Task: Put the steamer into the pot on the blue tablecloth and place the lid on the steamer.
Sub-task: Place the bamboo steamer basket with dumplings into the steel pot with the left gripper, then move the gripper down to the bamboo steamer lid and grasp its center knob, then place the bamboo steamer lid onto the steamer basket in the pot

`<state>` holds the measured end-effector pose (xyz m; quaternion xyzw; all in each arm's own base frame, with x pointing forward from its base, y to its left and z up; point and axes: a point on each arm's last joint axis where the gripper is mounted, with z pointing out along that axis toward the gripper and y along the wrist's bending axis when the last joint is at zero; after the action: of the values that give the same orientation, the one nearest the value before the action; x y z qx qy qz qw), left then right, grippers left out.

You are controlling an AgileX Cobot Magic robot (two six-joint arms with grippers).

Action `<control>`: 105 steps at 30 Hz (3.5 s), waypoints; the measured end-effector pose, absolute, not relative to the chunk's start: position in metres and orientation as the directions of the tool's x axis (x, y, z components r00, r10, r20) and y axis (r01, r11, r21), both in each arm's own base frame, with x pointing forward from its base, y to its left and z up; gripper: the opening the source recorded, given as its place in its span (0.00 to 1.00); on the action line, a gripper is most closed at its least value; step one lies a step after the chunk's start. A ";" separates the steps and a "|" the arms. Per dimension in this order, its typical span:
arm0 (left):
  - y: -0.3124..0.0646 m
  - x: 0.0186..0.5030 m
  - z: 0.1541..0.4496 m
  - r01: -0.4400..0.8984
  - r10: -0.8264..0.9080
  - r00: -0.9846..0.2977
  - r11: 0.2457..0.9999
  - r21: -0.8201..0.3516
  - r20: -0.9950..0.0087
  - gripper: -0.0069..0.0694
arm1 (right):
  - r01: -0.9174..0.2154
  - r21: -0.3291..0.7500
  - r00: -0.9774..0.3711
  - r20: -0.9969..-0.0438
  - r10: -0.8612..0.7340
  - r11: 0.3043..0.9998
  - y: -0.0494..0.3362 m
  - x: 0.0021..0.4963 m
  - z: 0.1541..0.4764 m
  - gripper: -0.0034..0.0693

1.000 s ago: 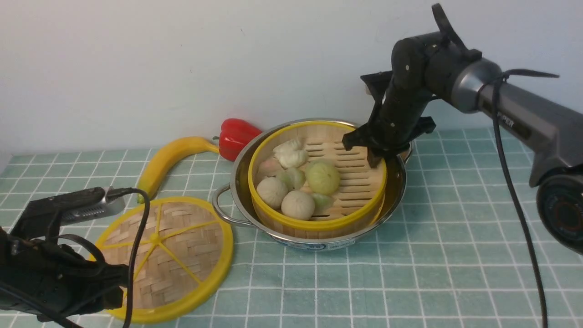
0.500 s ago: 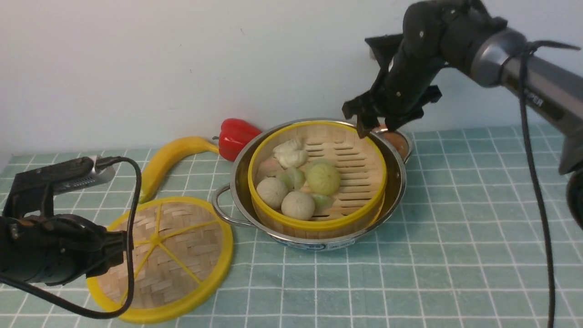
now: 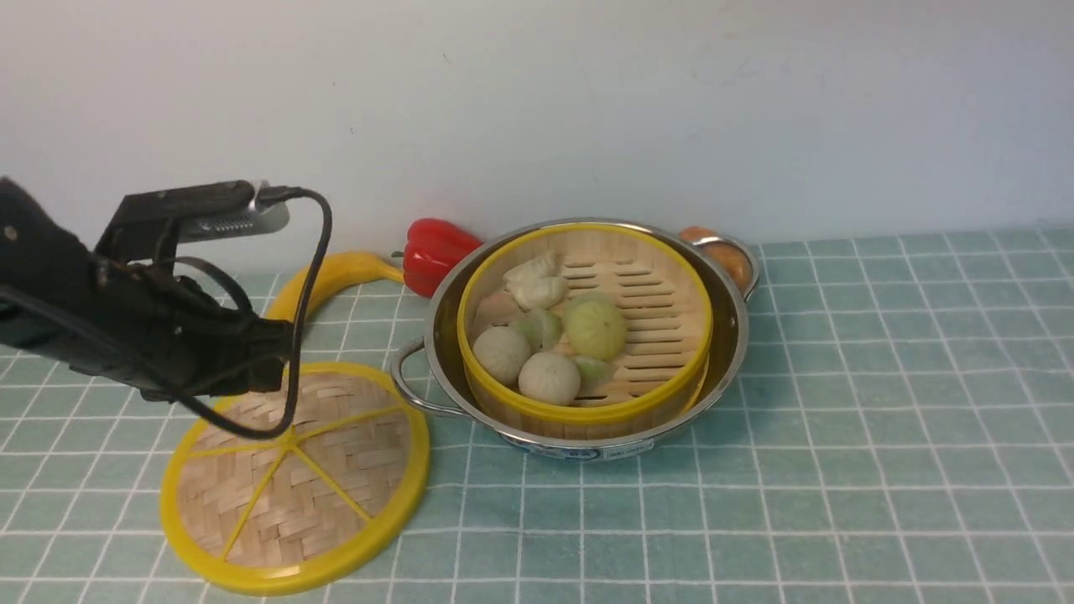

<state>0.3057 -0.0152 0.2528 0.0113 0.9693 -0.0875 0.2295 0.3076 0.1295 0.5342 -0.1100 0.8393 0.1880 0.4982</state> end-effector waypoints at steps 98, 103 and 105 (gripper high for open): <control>-0.248 0.421 0.243 0.487 0.477 -0.731 0.865 0.116 -0.487 0.24 | -0.569 0.246 -0.254 -0.960 0.117 0.785 0.043 0.039 0.570 0.68; -0.249 0.422 0.241 0.488 0.478 -0.731 0.865 0.117 -0.486 0.24 | -0.569 0.246 -0.254 -0.960 0.117 0.785 0.043 0.039 0.570 0.68; -0.249 0.423 0.238 0.488 0.479 -0.732 0.865 0.117 -0.485 0.24 | -0.569 0.246 -0.254 -0.960 0.117 0.785 0.043 0.039 0.570 0.68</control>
<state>0.4234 -0.2494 0.2380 0.2600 0.9305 -0.0089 0.2579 0.0389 0.0430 0.5701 -0.1535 0.7369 0.2901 0.5910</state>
